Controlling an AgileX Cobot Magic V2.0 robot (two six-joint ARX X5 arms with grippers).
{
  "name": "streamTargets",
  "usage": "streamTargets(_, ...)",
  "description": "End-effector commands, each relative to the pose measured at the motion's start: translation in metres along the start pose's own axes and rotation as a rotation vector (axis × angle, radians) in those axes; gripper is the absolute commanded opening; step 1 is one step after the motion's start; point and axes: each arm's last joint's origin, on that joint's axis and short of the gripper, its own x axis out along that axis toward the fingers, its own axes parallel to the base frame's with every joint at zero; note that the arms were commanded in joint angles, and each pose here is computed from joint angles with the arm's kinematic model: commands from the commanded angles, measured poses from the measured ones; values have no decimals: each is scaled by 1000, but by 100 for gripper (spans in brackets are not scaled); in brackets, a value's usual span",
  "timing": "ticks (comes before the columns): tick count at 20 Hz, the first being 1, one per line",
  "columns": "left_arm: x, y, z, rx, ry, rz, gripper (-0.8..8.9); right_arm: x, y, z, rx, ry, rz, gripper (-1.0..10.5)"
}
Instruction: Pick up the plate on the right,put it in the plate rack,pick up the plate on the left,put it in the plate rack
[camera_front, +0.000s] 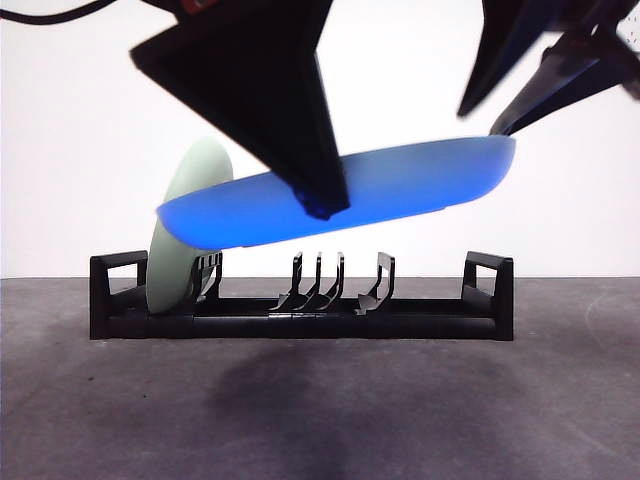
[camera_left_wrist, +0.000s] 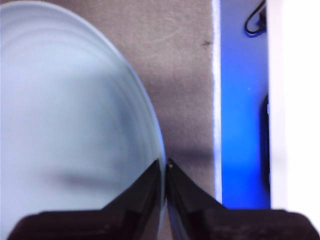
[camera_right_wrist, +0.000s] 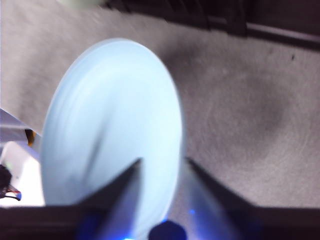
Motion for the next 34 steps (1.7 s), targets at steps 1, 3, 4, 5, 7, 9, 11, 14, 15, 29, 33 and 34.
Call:
streamTargets(1,1,1,6,-47,-59,7,-9,-14,2,-1,-26,-66,3,347)
streamTargets(3,1,3,11,-107,-114,28,-9,-31,6,-2,-54,-161,5,346)
streamTargets(4,1,6,13,-149,-144,40,-9,-42,8,-2,-69,-223,-9,346)
streamTargets(5,1,9,16,-192,-175,53,-9,-53,10,-3,-83,-292,-42,344)
streamTargets(7,1,18,19,-273,-238,80,-9,-77,14,-9,-100,-430,-138,343)
streamTargets(9,1,31,22,-344,-327,68,-9,-99,19,-17,-111,-553,-216,343)
streamTargets(11,2,50,22,-435,-438,18,-9,-117,25,-27,-115,-657,-284,343)
streamTargets(14,1,84,15,-592,-613,-37,-9,-137,31,-42,-108,-761,-359,343)
streamTargets(15,0,95,12,-632,-665,-45,-9,-141,32,-45,-107,-780,-371,343)
streamTargets(29,15,179,-27,-961,-1014,-78,-9,-152,36,-56,-110,-832,-380,343)
streamTargets(33,28,189,-36,-1001,-1026,-55,-9,-152,36,-56,-110,-832,-380,343)
streamTargets(34,32,191,-37,-1006,-1021,-52,-9,-152,36,-56,-110,-832,-380,342)
